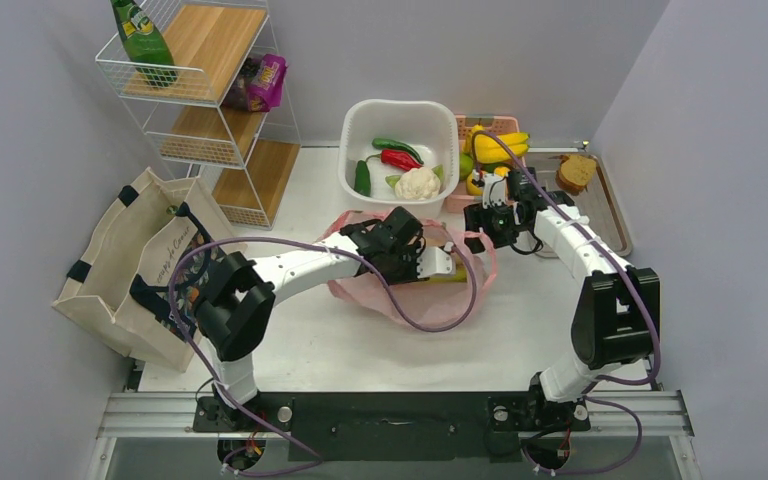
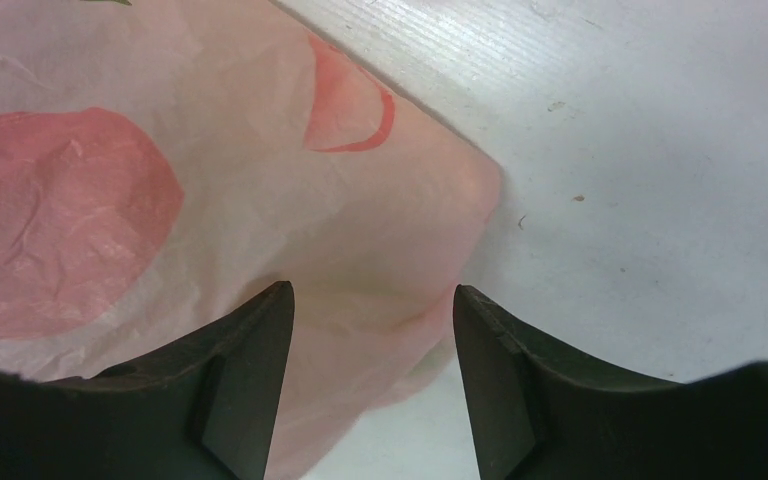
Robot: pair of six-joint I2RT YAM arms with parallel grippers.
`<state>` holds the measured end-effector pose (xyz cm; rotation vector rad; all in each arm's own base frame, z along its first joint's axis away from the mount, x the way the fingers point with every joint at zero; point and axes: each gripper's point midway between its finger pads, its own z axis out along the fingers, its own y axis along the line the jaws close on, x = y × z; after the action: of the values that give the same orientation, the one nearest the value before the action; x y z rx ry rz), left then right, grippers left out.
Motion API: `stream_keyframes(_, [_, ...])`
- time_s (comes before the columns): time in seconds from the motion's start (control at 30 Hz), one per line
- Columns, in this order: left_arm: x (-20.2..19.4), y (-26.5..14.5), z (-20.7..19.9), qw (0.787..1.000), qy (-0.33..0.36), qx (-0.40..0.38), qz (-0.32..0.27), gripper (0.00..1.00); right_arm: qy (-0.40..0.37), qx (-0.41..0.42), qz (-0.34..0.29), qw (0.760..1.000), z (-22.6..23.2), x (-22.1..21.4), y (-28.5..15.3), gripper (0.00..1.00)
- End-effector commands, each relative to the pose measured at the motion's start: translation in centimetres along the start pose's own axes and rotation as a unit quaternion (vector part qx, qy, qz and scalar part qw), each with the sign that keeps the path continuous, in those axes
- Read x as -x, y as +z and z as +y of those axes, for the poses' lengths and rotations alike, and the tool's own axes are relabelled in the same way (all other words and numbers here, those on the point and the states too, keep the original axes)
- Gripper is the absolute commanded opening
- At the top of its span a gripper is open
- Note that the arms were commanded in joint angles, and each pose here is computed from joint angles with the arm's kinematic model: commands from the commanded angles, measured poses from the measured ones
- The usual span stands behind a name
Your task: Untie the knot of the grocery bags and take out the mixed food
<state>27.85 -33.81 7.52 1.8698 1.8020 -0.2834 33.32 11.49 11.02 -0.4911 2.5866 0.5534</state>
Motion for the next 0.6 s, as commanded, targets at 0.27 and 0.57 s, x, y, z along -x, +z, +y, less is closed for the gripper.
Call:
stream_keyframes(0.27, [2.9,-9.5,-1.1,0.996,-0.005,-0.003,-0.091,0.47,-0.102,-0.01,-0.175,0.979,3.3,10.2,-10.0,0.54])
stream_keyframes(0.57, [5.8,-19.6,-2.8,0.972,0.048,0.022,-0.23,0.62,-0.23,0.056,-0.26,0.936,14.6,11.7,-15.0,0.5])
